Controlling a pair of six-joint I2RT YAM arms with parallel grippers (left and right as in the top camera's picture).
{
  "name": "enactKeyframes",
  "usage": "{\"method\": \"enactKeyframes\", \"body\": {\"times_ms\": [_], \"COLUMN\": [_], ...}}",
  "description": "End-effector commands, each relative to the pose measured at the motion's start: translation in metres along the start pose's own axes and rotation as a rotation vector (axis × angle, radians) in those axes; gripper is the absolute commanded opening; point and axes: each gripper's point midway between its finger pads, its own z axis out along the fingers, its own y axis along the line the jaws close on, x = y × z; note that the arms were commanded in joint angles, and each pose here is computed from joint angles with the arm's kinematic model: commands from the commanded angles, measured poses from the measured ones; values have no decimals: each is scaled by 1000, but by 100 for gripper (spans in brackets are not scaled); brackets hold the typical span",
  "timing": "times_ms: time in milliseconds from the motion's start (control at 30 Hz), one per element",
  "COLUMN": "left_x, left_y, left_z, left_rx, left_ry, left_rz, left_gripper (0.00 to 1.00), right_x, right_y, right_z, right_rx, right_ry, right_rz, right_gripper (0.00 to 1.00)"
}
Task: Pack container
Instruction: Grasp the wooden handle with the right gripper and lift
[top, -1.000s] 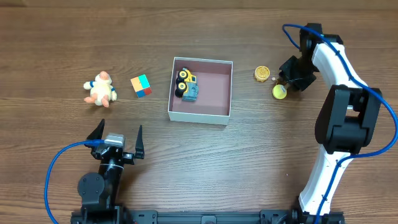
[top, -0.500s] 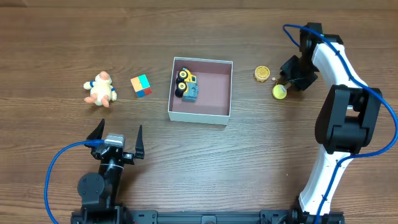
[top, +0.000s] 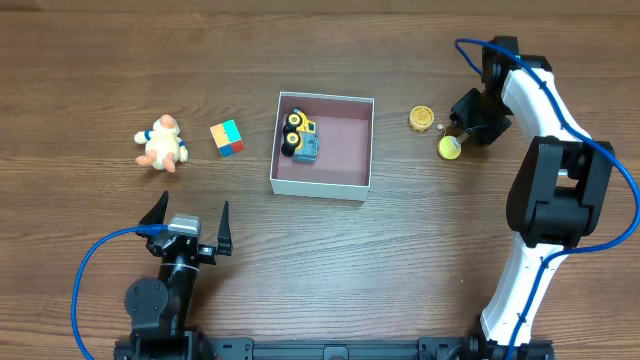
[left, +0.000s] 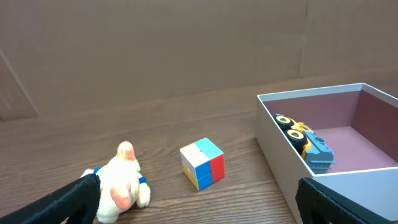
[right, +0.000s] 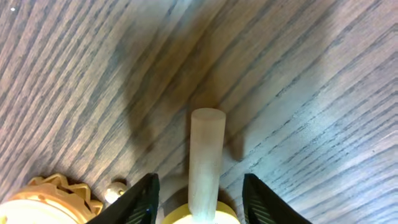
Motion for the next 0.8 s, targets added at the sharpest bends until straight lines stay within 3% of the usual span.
{"method": "enactKeyframes", "body": {"times_ms": [0,667,767], "left_x": [-1,-1,-1], "left_y": [0,0,0], "left_z": [0,0,0], "left_rx": [-2,-1,-2], "left_ry": [-7,-7,-7], "left_rz": [9,9,9], "left_gripper": [100,100,100], "right_x": [-3,-3,-3], "right_y": [-5,-9,-9], "right_z": [2,16,16], "right_rx": [22,54,54], "right_ry": [-13,-4,-4], "right_rz": [2,-2,-2], "right_gripper": [38,37,30]}}
